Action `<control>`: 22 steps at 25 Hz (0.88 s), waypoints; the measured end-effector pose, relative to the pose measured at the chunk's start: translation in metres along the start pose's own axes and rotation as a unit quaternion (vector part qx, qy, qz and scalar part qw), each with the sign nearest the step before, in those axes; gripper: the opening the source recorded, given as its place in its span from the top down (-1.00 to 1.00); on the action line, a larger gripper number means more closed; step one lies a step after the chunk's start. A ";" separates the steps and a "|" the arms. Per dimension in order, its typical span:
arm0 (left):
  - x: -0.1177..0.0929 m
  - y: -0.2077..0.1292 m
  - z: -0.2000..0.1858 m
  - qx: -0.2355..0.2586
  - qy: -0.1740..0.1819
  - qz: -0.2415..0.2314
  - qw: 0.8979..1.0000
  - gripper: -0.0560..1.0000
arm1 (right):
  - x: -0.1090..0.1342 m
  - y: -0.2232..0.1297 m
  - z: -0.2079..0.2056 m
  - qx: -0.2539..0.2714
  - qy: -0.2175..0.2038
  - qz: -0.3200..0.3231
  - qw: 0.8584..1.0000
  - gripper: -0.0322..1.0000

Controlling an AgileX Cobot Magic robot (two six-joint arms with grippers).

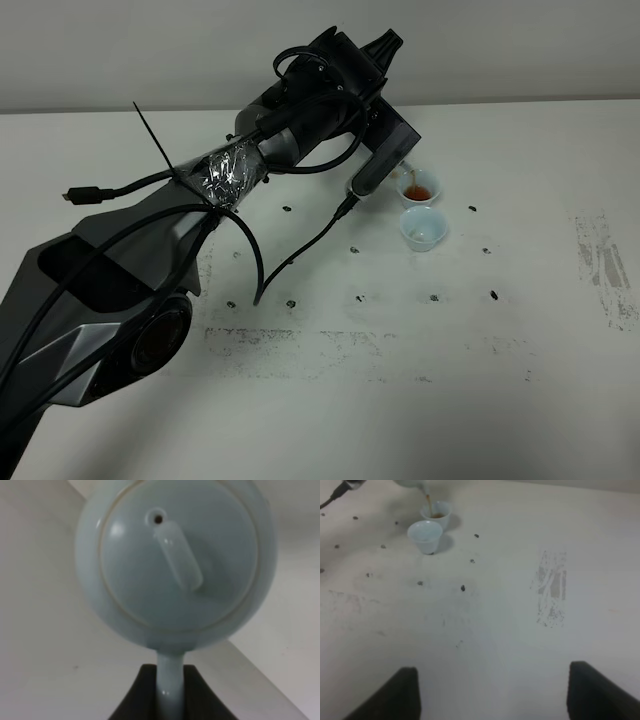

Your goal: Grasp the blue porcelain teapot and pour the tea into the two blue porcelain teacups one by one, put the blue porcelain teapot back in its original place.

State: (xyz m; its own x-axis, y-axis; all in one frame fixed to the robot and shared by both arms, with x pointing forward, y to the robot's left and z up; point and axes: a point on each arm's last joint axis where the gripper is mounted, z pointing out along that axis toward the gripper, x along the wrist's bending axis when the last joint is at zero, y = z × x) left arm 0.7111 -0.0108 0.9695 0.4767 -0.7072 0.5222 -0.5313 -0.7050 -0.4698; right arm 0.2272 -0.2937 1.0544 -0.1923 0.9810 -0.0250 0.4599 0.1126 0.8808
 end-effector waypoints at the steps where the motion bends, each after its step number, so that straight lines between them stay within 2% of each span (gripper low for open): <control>1: 0.001 0.000 0.000 0.000 0.003 0.000 1.000 0.77 | 0.000 0.000 0.000 0.000 0.000 0.000 1.000 -0.21; 22: 0.005 -0.001 0.000 0.006 0.027 0.004 1.000 0.77 | 0.000 0.000 0.000 0.000 0.000 0.000 1.000 -0.21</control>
State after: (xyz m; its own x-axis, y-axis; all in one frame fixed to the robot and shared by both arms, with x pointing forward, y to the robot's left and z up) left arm 0.7139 -0.0136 0.9727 0.4335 -0.7091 0.5561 -0.5265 -0.7001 -0.4824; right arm 0.2272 -0.2937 1.0544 -0.1923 0.9810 -0.0250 0.4599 0.1126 0.8808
